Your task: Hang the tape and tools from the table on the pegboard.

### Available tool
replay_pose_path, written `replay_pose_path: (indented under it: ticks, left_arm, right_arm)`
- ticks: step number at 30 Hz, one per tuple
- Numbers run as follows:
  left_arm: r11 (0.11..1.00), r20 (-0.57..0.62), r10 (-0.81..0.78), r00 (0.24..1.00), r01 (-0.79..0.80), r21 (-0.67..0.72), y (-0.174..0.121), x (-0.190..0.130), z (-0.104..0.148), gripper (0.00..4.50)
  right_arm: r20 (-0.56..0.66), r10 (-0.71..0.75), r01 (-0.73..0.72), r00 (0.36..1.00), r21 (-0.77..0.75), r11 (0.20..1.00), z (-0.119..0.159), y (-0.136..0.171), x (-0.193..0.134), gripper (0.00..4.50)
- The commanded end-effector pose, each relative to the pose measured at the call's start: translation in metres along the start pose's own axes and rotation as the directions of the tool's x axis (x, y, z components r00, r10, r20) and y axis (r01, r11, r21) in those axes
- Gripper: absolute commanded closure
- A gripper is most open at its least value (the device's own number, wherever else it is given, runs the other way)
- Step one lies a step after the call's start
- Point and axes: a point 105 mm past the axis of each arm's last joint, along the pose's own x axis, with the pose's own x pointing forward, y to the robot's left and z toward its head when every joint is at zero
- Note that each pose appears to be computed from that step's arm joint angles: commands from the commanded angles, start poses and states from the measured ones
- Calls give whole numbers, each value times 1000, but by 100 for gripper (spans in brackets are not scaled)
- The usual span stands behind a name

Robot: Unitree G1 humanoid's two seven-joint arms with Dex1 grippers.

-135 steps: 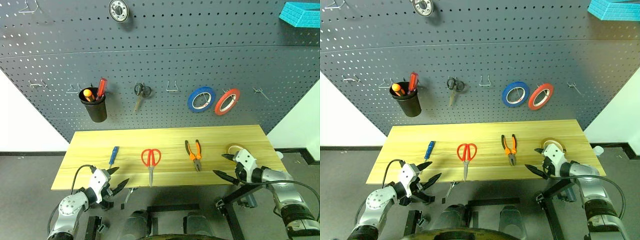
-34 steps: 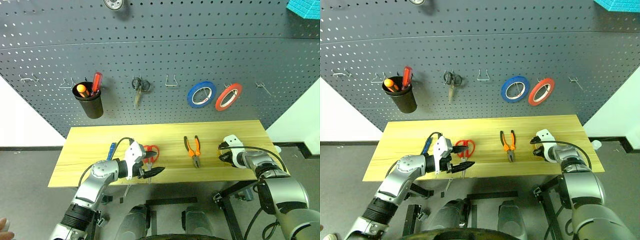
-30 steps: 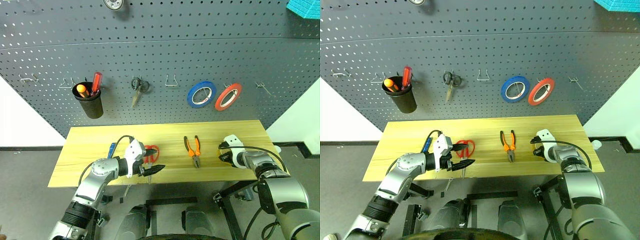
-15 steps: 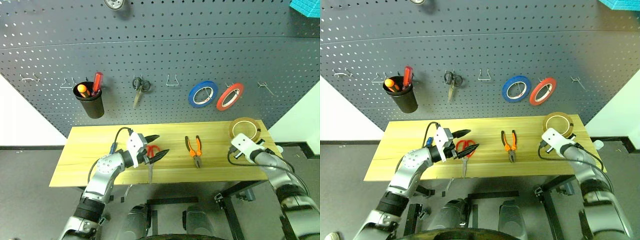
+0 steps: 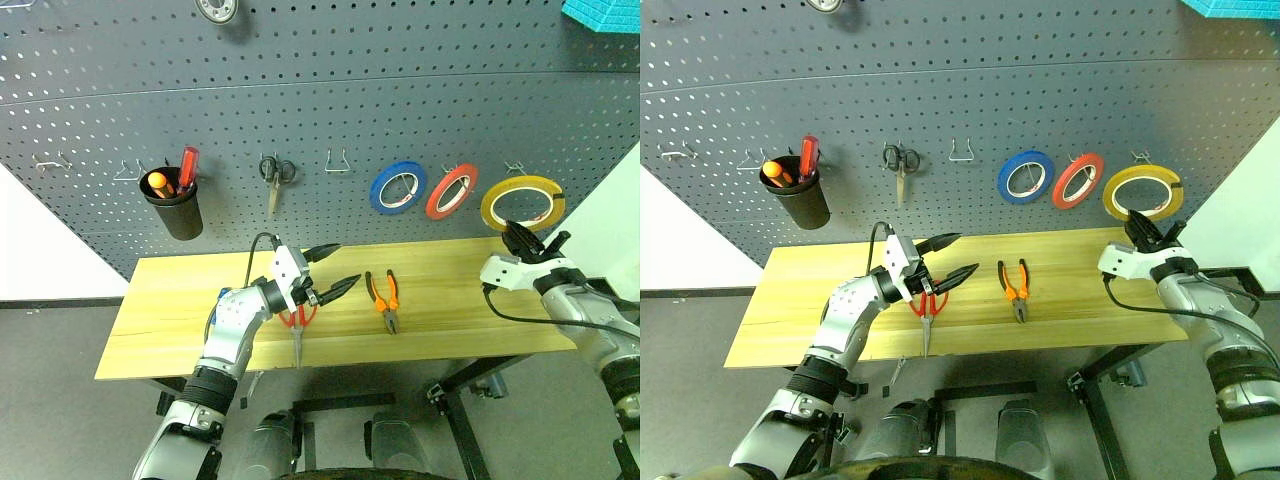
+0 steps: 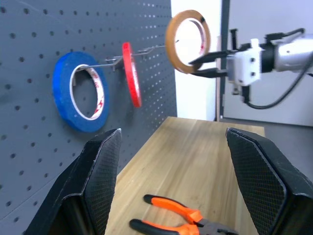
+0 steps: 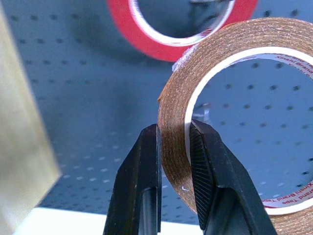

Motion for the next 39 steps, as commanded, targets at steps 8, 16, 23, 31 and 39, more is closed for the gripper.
replay_pose_path:
  ticks: [8, 16, 23, 31, 39]
  left_arm:
    - [999, 52, 40, 998, -40, 8, 5, -6, 10, 92]
    - [998, 40, 65, 997, -65, 7, 7, -14, 9, 92]
    - [996, -1, 92, 996, -92, 18, 11, -22, 5, 92]
    - [992, -247, 95, 965, -111, -53, 26, -58, -27, 92]
    - [993, -499, 16, 866, -72, -95, 37, -123, -60, 92]
  right_arm:
    - [-68, 74, -60, 995, 193, 979, -18, -23, 36, 404]
    - [-75, 211, -164, 975, 404, 900, -15, -10, 44, 329]
    - [-31, 198, -176, 980, 336, 925, -5, -4, 43, 96]
    - [327, 376, -497, 867, 504, 706, 88, 73, 13, 67]
    - [323, 556, -504, 766, 838, 207, 153, 128, 2, 4]
